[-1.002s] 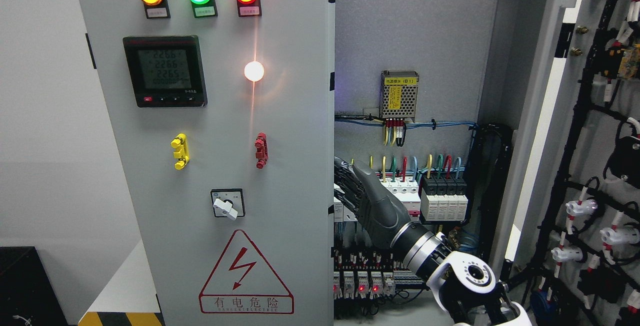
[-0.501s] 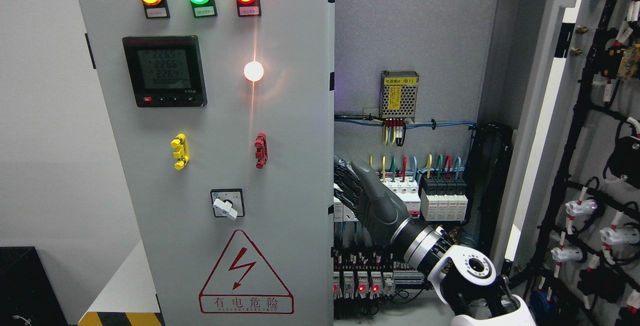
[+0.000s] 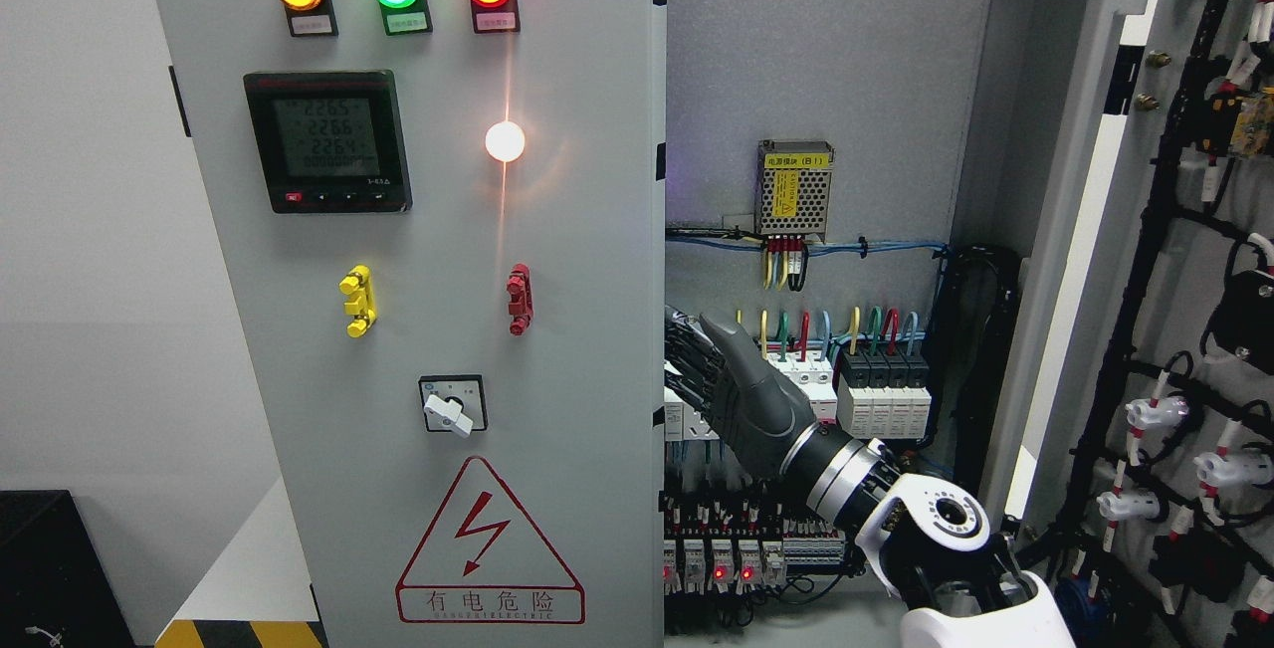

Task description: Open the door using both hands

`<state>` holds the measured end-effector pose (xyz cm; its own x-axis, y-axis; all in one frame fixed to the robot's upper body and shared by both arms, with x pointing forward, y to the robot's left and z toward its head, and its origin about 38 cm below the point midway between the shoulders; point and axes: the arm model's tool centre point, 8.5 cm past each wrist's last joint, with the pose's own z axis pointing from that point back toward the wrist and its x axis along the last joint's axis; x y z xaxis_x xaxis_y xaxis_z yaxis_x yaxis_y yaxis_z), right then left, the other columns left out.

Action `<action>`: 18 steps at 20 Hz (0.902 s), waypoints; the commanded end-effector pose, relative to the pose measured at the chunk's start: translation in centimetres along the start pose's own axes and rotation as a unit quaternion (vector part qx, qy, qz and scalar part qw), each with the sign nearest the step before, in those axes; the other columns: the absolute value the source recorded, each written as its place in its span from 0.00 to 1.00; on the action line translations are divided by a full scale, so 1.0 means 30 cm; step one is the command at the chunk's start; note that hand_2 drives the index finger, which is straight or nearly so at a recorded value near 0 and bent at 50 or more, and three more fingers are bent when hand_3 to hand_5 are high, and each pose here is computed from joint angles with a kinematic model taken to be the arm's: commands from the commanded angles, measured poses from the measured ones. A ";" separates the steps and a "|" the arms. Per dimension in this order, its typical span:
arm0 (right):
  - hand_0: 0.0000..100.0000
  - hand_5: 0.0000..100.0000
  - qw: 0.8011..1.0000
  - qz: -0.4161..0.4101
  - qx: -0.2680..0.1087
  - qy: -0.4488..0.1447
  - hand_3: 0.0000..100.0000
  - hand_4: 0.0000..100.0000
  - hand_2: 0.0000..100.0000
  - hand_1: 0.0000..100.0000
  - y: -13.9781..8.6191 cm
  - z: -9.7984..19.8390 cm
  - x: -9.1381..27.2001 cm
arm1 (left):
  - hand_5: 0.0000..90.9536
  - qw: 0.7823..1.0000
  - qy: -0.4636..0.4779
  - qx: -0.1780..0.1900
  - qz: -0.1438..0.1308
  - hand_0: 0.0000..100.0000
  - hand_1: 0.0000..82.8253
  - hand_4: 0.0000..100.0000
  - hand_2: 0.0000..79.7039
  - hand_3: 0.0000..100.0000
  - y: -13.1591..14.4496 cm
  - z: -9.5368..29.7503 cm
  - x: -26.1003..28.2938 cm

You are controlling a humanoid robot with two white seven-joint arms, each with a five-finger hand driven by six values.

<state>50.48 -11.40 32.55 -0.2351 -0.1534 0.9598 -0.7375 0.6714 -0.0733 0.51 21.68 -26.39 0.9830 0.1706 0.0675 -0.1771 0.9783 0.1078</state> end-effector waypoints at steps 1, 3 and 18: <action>0.19 0.00 1.000 -0.006 0.011 0.011 0.00 0.00 0.00 0.00 0.002 -0.011 -0.023 | 0.00 1.000 0.012 0.003 0.000 0.00 0.00 0.00 0.00 0.00 0.011 0.003 -0.058; 0.19 0.00 1.000 -0.008 0.008 0.009 0.00 0.00 0.00 0.00 -0.008 -0.006 -0.021 | 0.00 1.000 0.011 0.002 0.000 0.00 0.00 0.00 0.00 0.00 0.010 0.002 -0.055; 0.19 0.00 0.999 -0.017 0.042 0.019 0.00 0.00 0.00 0.00 -0.003 -0.005 -0.018 | 0.00 1.000 0.011 0.003 0.001 0.00 0.00 0.00 0.00 0.00 0.014 0.002 -0.057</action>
<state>50.85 -11.79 32.52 -0.2168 -0.1567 0.9636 -0.7684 0.6362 -0.0694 0.52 21.65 -26.39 0.9830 0.1705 0.0676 -0.1769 0.9787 0.1040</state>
